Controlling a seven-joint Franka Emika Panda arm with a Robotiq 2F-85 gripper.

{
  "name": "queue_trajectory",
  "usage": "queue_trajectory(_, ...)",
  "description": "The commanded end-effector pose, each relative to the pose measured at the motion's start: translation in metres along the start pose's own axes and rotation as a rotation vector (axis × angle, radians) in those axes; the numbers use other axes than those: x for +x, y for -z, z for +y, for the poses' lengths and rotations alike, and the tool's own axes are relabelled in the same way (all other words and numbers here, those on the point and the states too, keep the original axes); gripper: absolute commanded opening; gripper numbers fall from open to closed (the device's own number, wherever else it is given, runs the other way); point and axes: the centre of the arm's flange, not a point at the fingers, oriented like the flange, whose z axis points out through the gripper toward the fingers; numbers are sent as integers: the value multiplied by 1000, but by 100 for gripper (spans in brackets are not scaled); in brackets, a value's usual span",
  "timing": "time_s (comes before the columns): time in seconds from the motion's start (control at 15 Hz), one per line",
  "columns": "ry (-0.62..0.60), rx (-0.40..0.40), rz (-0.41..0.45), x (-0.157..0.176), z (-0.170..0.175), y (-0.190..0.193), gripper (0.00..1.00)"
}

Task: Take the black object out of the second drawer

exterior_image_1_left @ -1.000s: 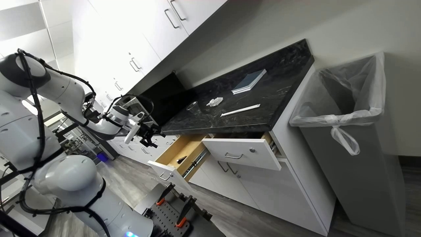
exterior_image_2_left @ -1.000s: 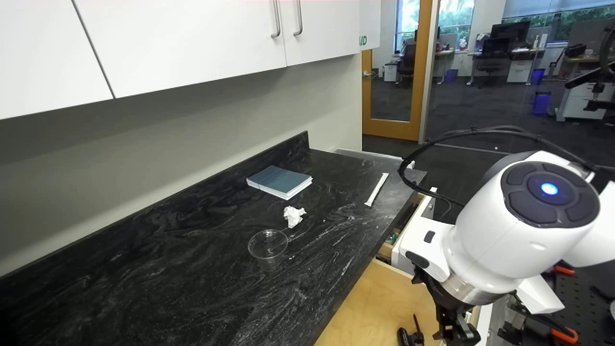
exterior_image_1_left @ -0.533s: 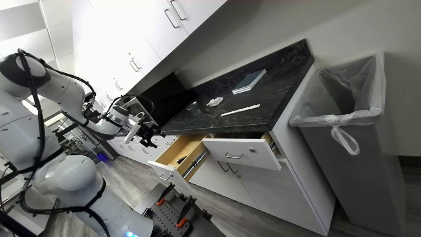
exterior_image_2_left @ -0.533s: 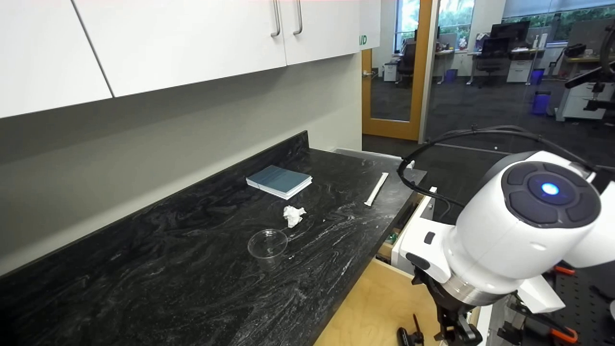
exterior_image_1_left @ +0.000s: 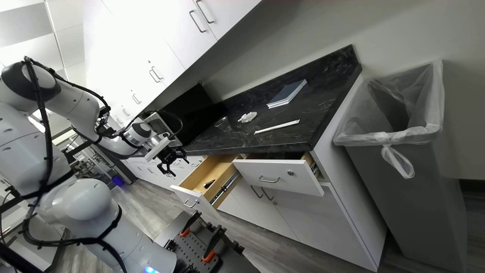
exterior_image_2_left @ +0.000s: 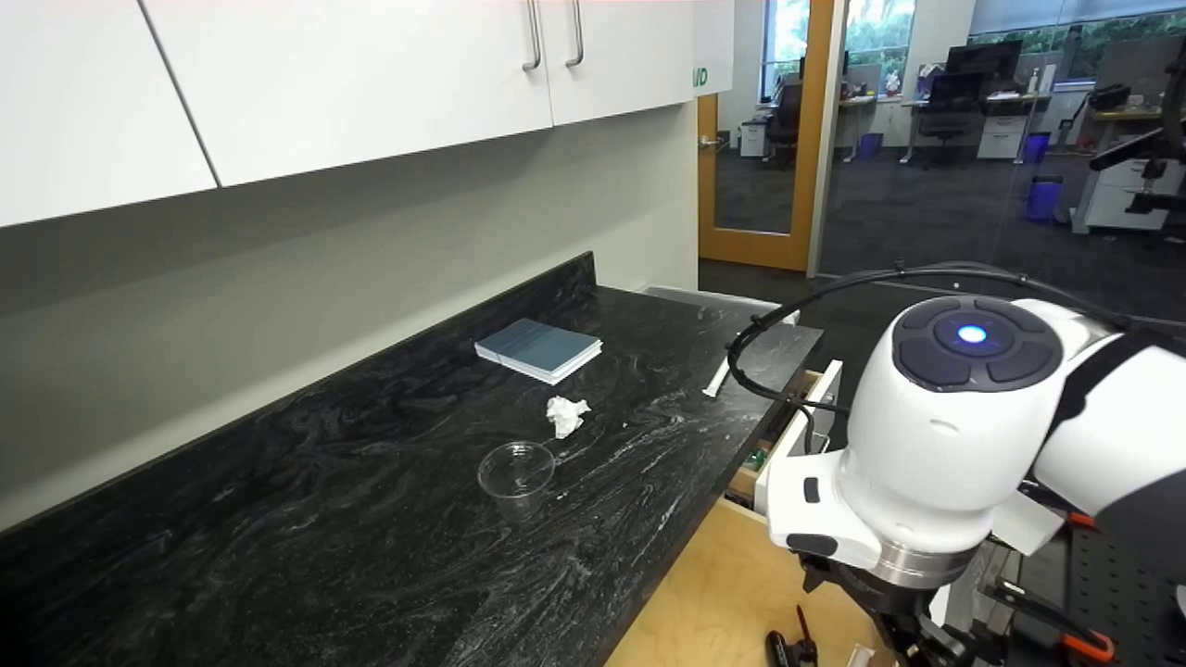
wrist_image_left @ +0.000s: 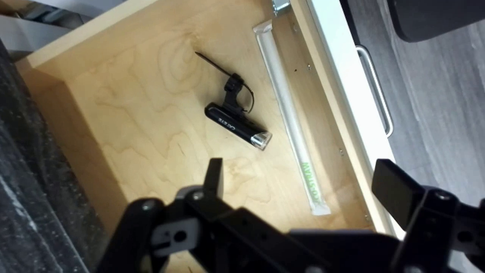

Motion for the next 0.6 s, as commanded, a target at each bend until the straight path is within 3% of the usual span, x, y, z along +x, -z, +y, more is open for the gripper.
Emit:
queue_trajectory(0.0, 189, 56, -44, -29, 37, 34, 100)
queue_trajectory(0.07, 243, 61, -66, -30, 40, 33, 100)
queue_trajectory(0.13, 159, 43, -34, -5, 9, 2, 100)
queue_trajectory(0.53, 173, 51, -40, -5, 10, 1, 100)
